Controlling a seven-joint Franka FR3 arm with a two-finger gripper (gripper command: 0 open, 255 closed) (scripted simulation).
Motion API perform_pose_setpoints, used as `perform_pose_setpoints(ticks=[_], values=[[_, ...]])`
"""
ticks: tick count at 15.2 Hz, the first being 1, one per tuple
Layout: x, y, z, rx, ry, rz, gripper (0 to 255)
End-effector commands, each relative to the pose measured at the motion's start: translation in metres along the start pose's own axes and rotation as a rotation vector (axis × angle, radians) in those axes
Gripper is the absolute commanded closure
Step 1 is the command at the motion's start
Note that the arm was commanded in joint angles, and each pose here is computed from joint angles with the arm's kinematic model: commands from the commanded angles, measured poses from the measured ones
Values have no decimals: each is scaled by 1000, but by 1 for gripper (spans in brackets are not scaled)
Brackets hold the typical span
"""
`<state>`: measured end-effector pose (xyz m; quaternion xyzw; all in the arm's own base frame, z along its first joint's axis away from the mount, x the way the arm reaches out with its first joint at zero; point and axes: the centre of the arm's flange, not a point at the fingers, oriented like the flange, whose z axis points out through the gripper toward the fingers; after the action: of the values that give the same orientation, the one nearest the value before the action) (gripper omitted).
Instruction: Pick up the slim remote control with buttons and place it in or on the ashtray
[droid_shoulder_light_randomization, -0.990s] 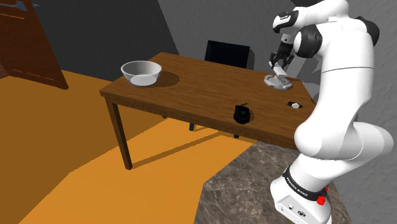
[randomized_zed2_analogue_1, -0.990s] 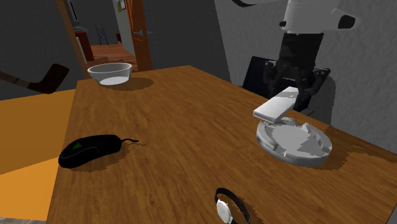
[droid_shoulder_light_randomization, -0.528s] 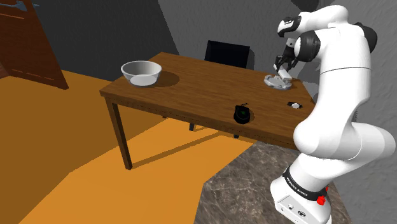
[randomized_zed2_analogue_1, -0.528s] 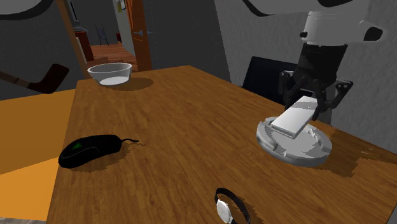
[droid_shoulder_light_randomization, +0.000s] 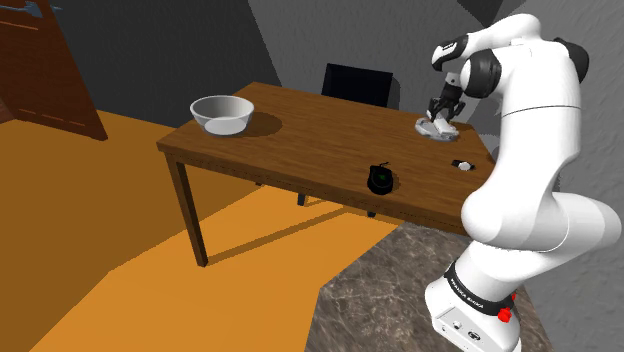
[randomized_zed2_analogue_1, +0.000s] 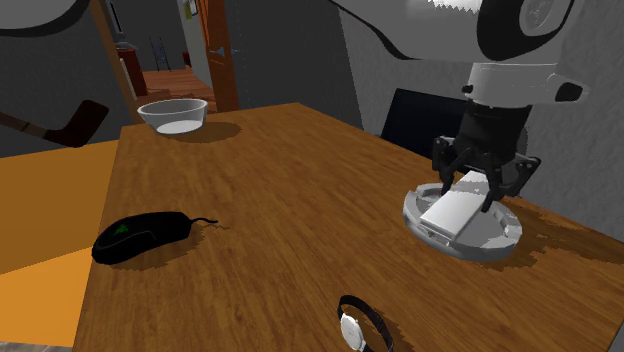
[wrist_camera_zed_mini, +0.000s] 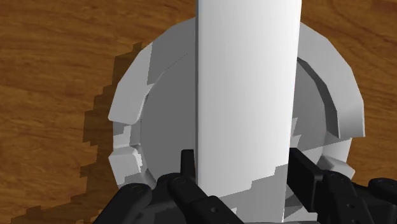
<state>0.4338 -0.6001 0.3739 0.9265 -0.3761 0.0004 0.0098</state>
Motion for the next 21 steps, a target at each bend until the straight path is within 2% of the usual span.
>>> perform_pose_setpoints(ticks=[1, 9, 10, 15, 19, 21], values=[[0, -1, 11, 0, 1, 0, 255], [0, -1, 11, 0, 1, 0, 255], [0, -1, 11, 0, 1, 0, 0], [0, -1, 11, 0, 1, 0, 0], [0, -1, -39, 0, 1, 0, 0], [0, -1, -39, 0, 1, 0, 0]])
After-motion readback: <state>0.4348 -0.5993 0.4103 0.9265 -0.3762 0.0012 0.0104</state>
